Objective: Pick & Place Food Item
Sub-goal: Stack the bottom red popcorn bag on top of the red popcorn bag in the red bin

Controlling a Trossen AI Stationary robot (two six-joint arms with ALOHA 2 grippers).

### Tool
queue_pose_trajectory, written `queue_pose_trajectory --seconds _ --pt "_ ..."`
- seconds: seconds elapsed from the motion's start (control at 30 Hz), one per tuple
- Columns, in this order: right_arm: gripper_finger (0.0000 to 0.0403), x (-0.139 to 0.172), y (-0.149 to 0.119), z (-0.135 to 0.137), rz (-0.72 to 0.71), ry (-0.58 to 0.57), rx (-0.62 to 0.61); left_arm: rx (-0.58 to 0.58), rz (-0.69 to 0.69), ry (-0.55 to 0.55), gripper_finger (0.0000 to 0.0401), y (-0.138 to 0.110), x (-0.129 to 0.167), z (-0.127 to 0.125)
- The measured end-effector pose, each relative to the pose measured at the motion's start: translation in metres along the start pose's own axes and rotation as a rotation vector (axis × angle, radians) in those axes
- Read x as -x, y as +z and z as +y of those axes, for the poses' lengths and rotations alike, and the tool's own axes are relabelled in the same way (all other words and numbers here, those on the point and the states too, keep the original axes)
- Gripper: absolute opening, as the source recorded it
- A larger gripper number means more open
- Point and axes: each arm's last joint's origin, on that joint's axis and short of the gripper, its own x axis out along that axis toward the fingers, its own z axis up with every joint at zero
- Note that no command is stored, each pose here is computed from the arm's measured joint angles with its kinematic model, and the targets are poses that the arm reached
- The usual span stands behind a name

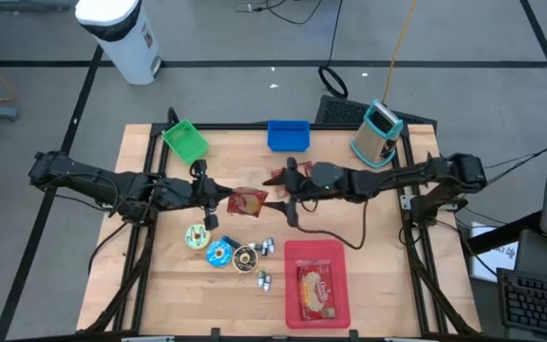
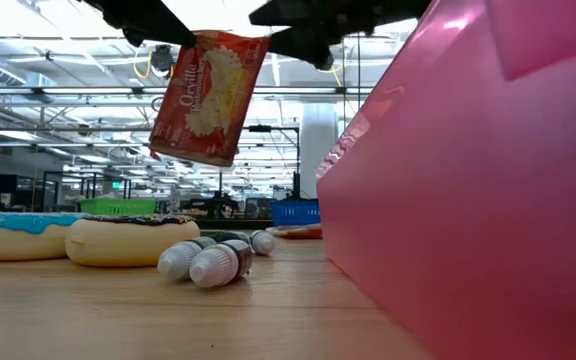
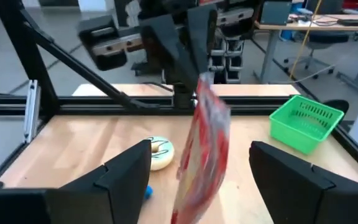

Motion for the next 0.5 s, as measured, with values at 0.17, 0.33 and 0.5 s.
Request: queue_pose_trajectory --seconds 0.17,0.33,0.5 --pt "0.0257 -0.015 0.021 -0.005 0.051 0.046 0.001 -0.001 0.001 -0.022 0.0004 0.000 0.000 -0.001" --pt "0.0256 -0.036 0.025 -0.006 0.169 0.073 0.019 -0.001 0.001 -0.023 0.0003 0.000 0.000 -0.001" --pt "0.0255 -0.052 0.024 -0.007 0.252 0.067 0.026 -0.002 0.002 -0.023 0.0002 0.000 0.000 -0.001"
